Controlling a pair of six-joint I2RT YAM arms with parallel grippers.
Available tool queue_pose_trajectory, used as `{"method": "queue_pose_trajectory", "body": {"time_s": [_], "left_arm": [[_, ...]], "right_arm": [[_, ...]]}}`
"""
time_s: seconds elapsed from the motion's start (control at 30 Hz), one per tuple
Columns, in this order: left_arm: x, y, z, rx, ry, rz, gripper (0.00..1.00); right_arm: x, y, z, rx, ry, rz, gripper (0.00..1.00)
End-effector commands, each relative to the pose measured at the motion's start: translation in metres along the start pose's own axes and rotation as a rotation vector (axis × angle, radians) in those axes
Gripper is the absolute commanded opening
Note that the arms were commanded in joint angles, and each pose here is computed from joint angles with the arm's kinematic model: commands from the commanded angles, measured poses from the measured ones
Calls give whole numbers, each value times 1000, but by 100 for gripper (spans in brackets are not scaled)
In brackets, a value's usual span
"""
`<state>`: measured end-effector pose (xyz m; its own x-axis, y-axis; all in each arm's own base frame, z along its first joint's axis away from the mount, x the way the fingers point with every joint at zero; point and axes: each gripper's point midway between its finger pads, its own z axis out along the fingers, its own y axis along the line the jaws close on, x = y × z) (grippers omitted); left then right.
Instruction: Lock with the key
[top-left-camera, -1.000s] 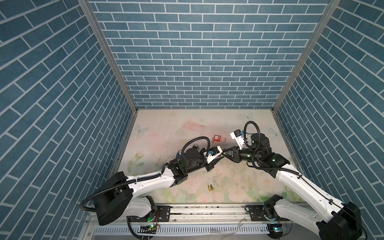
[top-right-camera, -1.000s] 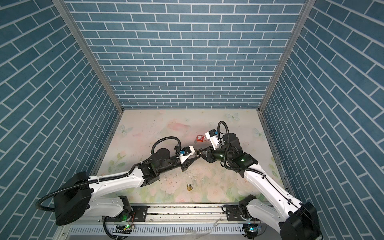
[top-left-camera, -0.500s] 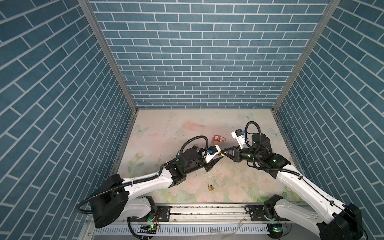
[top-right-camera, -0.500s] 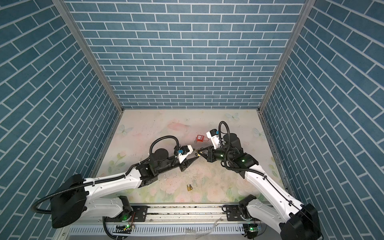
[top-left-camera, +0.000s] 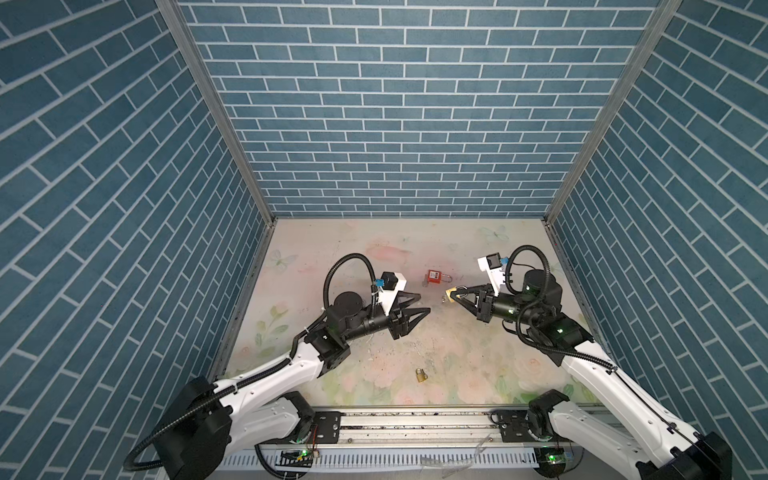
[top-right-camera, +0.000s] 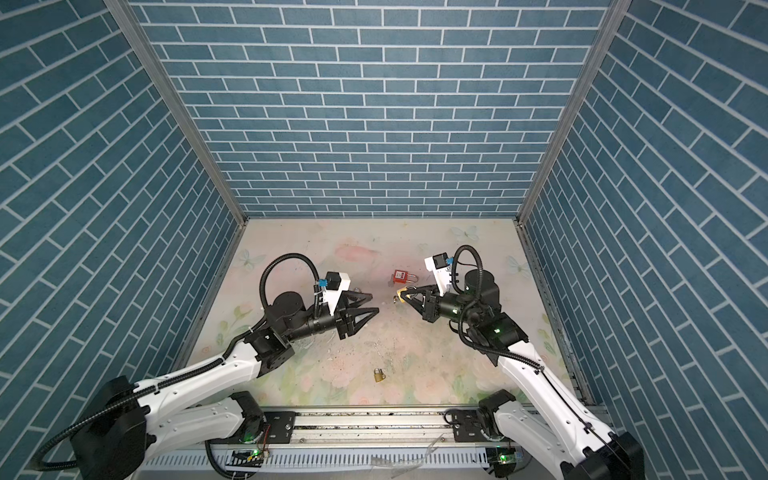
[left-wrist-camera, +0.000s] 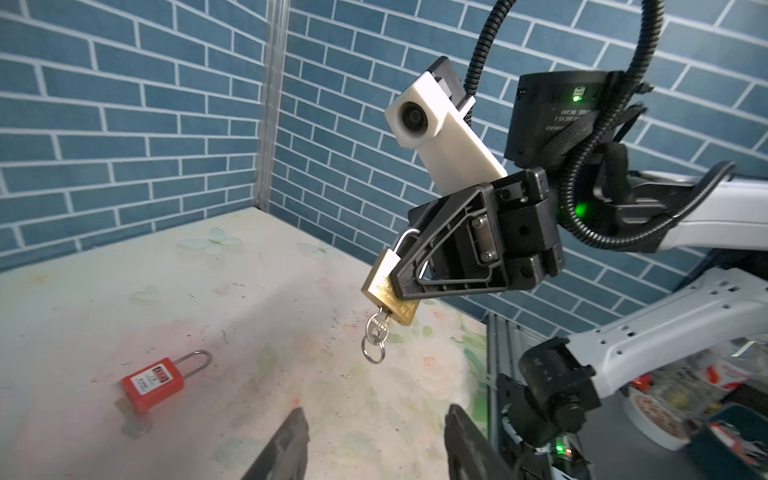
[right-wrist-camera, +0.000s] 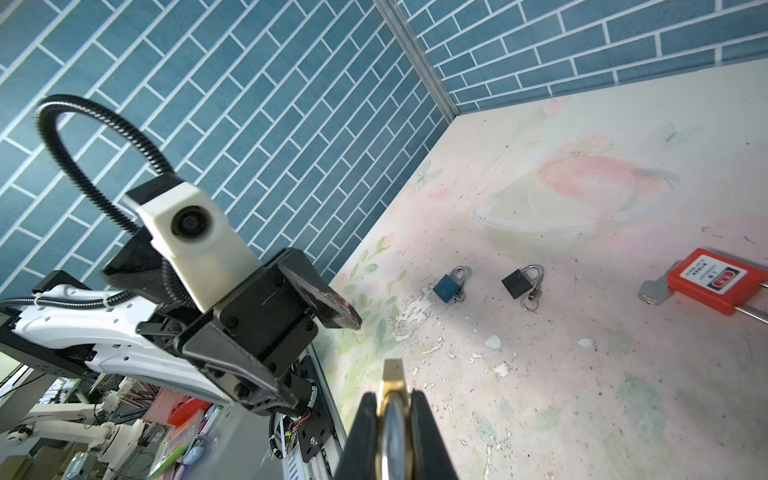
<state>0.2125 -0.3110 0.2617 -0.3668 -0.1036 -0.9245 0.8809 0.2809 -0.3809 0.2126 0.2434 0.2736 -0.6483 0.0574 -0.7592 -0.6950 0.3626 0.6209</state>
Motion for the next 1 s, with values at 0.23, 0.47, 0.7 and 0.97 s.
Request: {"method": "queue_pose_trajectory", "body": {"time_s": [0.23,0.47,0.7,0.97], "left_arm": [[-20,-17,14,291,-42,-384,54],[-30,-17,16,345,-102,-457,49],[-27,-11,22,347,-95,-481,37],[-27,-10,26,355,-92,-489,22]], "right_arm": [[-7,21,3,-140,-4,14,0],[-5,14,6,-126,-6,40,0],[-9,15,10,-151,-16,47,0],[-8,14,12,-157,-10,61,0]]}}
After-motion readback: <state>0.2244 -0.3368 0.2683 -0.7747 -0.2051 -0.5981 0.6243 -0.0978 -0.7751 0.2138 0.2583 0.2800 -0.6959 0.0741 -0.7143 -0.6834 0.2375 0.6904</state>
